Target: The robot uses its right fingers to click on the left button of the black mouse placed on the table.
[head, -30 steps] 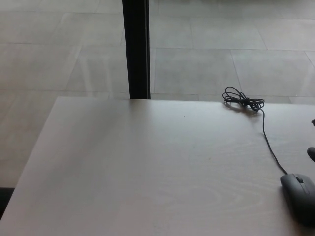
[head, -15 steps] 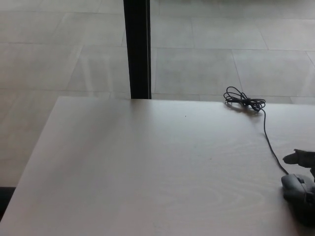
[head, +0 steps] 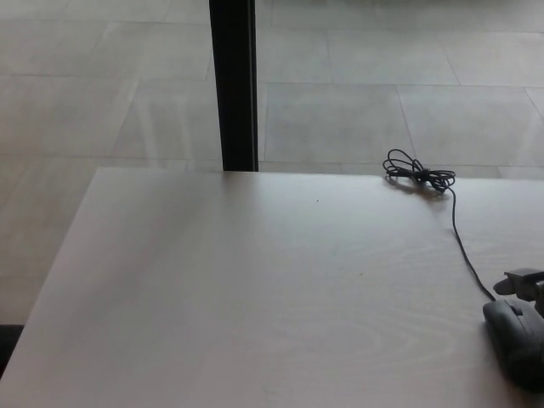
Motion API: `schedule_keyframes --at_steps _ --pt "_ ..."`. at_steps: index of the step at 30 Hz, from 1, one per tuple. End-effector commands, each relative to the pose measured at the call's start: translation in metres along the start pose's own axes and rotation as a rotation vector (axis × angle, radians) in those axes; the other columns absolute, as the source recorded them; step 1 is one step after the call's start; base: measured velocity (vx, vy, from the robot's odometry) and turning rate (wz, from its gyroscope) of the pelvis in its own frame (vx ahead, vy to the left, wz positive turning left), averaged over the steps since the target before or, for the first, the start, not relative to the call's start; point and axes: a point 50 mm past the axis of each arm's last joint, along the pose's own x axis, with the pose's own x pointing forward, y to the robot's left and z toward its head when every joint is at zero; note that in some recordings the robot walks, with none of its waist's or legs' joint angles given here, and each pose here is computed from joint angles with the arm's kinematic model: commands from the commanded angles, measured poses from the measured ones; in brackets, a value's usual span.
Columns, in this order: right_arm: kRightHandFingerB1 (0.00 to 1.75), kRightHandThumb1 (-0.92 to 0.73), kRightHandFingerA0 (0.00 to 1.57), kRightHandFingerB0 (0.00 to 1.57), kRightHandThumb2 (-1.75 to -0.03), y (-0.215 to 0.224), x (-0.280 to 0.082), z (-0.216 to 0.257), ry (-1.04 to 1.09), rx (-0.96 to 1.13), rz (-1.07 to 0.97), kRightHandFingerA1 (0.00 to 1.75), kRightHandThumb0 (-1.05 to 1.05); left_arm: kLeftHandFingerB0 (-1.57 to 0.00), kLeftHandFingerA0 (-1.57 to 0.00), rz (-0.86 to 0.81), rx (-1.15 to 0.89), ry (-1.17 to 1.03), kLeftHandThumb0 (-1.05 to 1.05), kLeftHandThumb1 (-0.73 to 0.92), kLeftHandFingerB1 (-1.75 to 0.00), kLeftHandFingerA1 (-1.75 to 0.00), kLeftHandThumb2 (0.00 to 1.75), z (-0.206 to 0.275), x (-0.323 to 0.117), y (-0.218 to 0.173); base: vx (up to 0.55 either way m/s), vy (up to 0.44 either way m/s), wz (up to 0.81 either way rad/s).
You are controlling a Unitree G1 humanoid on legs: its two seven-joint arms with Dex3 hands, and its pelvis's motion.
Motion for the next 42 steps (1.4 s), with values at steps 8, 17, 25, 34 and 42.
schedule_keyframes --at_steps 8,17,25,34,42 --pt "0.39 -0.6 0.96 0.56 -0.6 -0.003 0.001 0.001 -0.025 -0.015 -0.017 1.41 -0.46 -0.34 -0.58 0.015 -0.012 -0.033 -0.82 0.77 -0.54 -0.7 1.15 0.009 0.0 0.005 0.0 0.0 0.0" --pt "0.38 -0.61 0.95 0.55 -0.6 0.002 -0.001 -0.009 0.023 -0.031 0.026 1.37 -0.51 -0.4 -0.67 0.012 -0.028 -0.031 -0.89 0.92 -0.44 -0.68 0.77 0.007 0.0 0.007 0.0 0.0 0.0" --pt "0.4 -0.61 0.96 0.58 -0.62 0.003 -0.004 -0.012 0.014 -0.03 0.023 1.38 -0.56 -0.32 -0.65 0.001 -0.017 -0.036 -0.86 0.78 -0.53 -0.72 1.17 0.006 -0.001 0.008 0.0 0.0 0.0" --pt "0.39 -0.62 0.82 0.54 -0.63 0.015 -0.003 -0.002 -0.006 -0.033 0.048 1.54 -0.55 -0.36 -0.57 -0.009 -0.03 -0.044 -0.89 0.92 -0.42 -0.66 0.79 0.009 0.0 0.006 0.0 0.0 0.0" --pt "0.41 -0.6 0.88 0.55 -0.63 0.019 0.001 0.005 -0.023 -0.016 0.053 1.62 -0.52 -0.3 -0.57 -0.014 -0.024 -0.035 -0.88 0.81 -0.52 -0.7 1.19 0.008 0.0 0.005 0.0 0.0 0.0"
